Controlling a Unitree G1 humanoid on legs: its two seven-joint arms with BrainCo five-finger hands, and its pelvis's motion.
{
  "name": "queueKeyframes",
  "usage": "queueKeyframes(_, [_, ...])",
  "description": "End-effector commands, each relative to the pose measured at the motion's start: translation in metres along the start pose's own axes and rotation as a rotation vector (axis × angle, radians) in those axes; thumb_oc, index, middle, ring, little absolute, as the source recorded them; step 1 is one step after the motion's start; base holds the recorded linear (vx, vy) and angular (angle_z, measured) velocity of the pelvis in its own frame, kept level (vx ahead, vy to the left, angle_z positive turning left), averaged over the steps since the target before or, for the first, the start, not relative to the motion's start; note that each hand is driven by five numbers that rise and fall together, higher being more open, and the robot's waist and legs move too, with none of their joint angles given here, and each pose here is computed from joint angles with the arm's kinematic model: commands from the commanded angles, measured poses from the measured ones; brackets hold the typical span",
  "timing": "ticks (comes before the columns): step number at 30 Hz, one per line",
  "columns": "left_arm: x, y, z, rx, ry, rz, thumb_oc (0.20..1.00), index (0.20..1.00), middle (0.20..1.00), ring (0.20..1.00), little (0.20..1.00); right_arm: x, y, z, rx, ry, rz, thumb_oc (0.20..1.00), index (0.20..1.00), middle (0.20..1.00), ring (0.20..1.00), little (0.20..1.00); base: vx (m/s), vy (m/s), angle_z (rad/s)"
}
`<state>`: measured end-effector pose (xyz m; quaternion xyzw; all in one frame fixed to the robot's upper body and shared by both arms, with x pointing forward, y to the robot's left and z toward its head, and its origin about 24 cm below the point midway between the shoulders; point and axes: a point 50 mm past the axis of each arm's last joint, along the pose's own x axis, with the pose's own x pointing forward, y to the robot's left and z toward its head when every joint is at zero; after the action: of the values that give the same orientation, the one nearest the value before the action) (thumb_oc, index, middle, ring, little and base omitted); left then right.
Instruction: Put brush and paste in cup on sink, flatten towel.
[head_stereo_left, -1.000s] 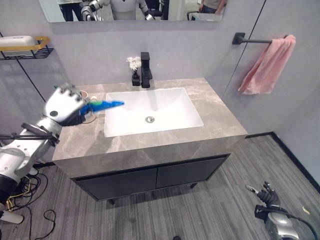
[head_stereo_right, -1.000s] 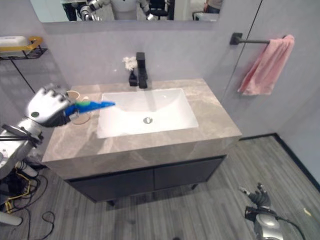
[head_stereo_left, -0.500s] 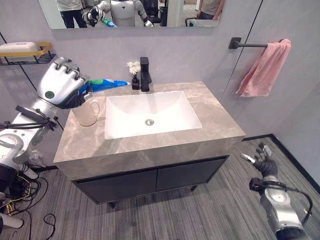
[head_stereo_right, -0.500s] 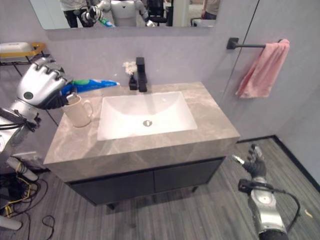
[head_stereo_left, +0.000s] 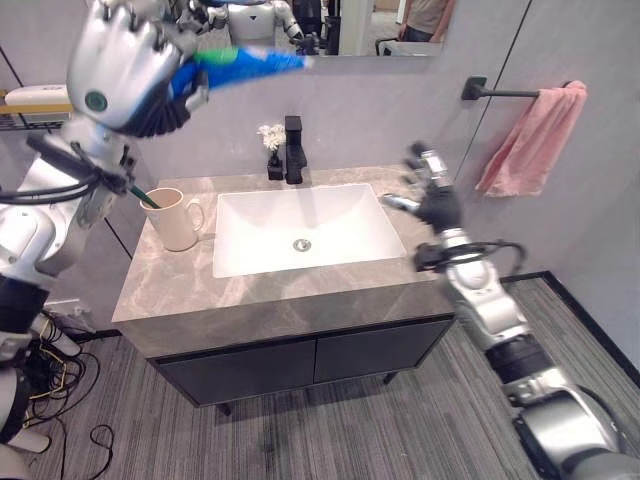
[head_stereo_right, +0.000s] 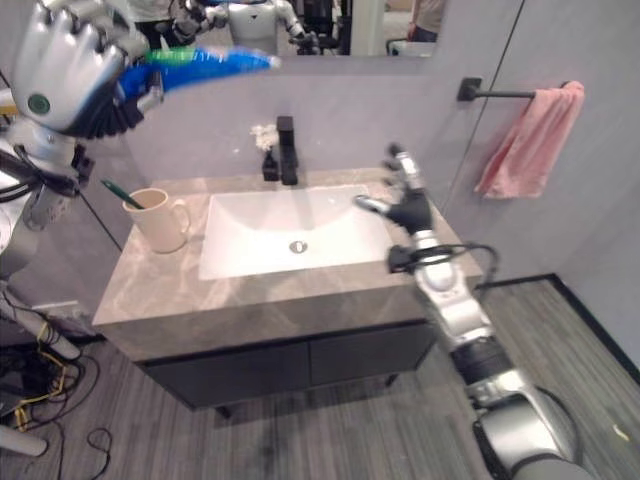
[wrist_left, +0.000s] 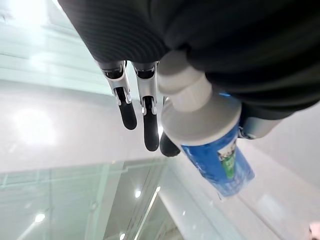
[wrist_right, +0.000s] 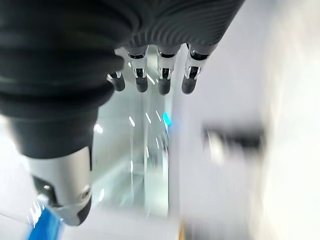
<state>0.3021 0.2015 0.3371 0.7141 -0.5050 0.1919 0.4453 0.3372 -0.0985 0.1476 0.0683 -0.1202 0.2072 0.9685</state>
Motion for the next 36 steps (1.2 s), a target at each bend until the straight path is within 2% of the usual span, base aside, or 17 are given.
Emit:
queueKeyframes(1, [0.018, 0.017, -0.015, 0.016, 0.07, 0.103, 0.2, 0.2, 0.2, 0.2, 0.2, 0.012, -0.008, 0.023, 0.148, -0.064, 0.015, 1.0, 1.0, 1.0, 1.0, 1.0, 0.0, 0.0, 0.0])
queueKeyframes(6, [0.042, 0.035, -0.001, -0.018, 0.015, 0.223, 0.2, 0.2, 0.2, 0.2, 0.2, 0.037, 0.044, 0.033, 0.317, -0.102, 0.156, 1.0, 1.0, 1.0, 1.0, 1.0, 0.0, 0.0, 0.0])
queueKeyframes(9, [0.052, 0.046, 0.012, -0.04, -0.027, 0.327, 0.2, 0.2, 0.2, 0.2, 0.2, 0.046, 0.073, 0.064, 0.499, -0.265, 0.24, 1.0, 1.0, 1.0, 1.0, 1.0, 0.02, 0.014, 0.06])
queueKeyframes(10, [0.052, 0.048, 0.018, -0.049, -0.046, 0.357, 0.2, 0.2, 0.2, 0.2, 0.2, 0.045, 0.074, 0.083, 0.535, -0.37, 0.242, 1.0, 1.0, 1.0, 1.0, 1.0, 0.04, 0.027, 0.17])
queueKeyframes(19, [0.045, 0.044, 0.037, -0.116, -0.093, 0.407, 0.2, 0.2, 0.2, 0.2, 0.2, 0.033, 0.078, 0.133, 0.587, -0.653, 0.255, 1.0, 1.0, 1.0, 1.0, 1.0, 0.03, 0.013, 0.05])
queueKeyframes(26, [0.035, 0.041, 0.042, -0.158, -0.085, 0.418, 0.2, 0.2, 0.2, 0.2, 0.2, 0.023, 0.075, 0.144, 0.621, -0.734, 0.241, 1.0, 1.0, 1.0, 1.0, 1.0, 0.0, 0.0, 0.0])
queueKeyframes(36, [0.003, 0.021, 0.047, -0.255, 0.005, 0.362, 0.2, 0.2, 0.2, 0.2, 0.2, 0.006, 0.065, 0.151, 0.676, -0.836, 0.2, 1.0, 1.0, 1.0, 1.0, 1.0, 0.0, 0.0, 0.0])
